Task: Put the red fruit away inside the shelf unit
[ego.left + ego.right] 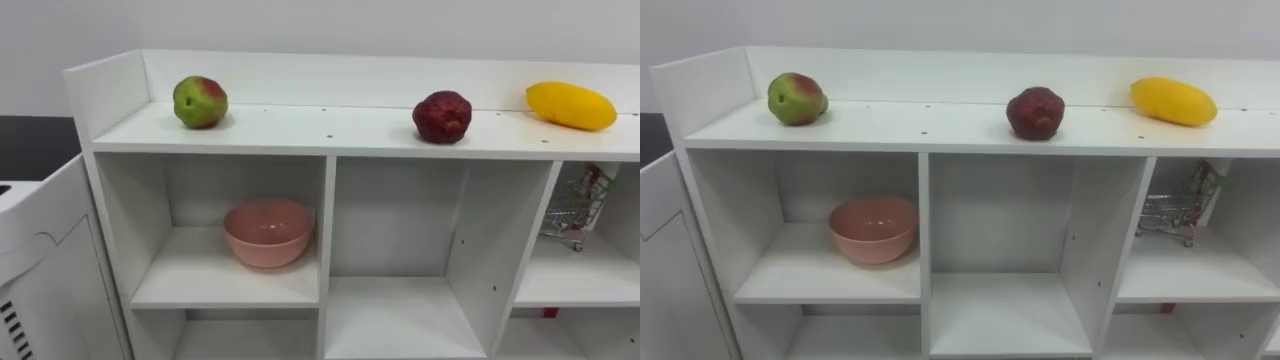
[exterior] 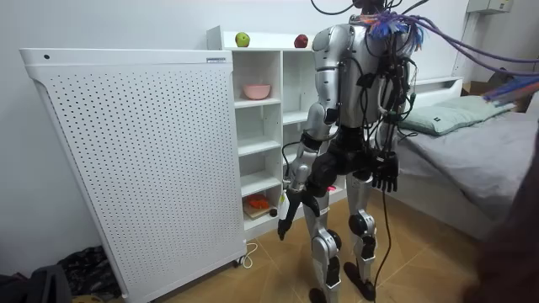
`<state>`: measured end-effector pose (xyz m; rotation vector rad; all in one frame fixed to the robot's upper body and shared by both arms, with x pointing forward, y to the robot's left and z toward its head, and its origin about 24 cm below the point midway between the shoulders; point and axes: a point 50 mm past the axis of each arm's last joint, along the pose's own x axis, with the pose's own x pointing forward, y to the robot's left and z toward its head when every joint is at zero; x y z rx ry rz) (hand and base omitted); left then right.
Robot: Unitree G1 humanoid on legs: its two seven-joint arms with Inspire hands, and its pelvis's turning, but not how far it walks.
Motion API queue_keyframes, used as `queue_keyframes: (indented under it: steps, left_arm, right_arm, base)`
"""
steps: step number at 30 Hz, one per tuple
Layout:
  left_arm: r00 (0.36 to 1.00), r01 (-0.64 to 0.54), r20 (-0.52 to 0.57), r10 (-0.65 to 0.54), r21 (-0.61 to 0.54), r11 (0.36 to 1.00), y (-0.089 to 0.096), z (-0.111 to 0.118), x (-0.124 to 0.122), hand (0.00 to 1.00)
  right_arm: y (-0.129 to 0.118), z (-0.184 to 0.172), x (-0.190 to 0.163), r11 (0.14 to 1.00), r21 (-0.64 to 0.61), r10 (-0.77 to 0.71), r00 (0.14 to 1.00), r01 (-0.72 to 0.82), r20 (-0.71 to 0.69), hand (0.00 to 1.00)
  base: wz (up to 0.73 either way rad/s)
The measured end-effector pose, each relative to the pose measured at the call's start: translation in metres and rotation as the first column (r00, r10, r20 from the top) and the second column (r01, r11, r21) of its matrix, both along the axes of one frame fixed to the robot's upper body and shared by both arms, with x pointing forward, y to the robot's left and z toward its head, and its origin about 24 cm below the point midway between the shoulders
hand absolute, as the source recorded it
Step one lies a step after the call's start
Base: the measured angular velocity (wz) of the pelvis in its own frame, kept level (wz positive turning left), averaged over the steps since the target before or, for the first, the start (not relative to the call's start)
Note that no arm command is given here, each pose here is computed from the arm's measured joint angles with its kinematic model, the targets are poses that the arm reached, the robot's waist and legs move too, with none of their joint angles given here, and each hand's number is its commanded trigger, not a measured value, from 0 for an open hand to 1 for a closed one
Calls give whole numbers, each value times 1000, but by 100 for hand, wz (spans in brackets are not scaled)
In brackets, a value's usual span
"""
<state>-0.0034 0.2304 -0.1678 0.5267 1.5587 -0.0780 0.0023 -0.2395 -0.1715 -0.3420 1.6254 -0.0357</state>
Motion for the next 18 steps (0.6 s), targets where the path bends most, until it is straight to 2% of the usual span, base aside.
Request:
queue_keyframes:
  steps: [11, 14, 18]
  left_arm:
    - [1000, -1, 7, 1, 9, 1000, 0, 0, 1, 0]
    - [1000, 0, 10, 0, 11, 1000, 0, 0, 2, 0]
    - [1000, 8, 27, -9, 24, 1000, 0, 0, 5, 0]
  right_arm:
    - [-2, 1, 4, 999, -45, -27, 999, 29, 36, 0]
    - [-2, 1, 8, 993, -64, -95, 993, 99, 72, 0]
    - [-4, 2, 22, 959, -55, -264, 947, 278, 184, 0]
  base:
    - [-1]
    - [0]
    - [0]
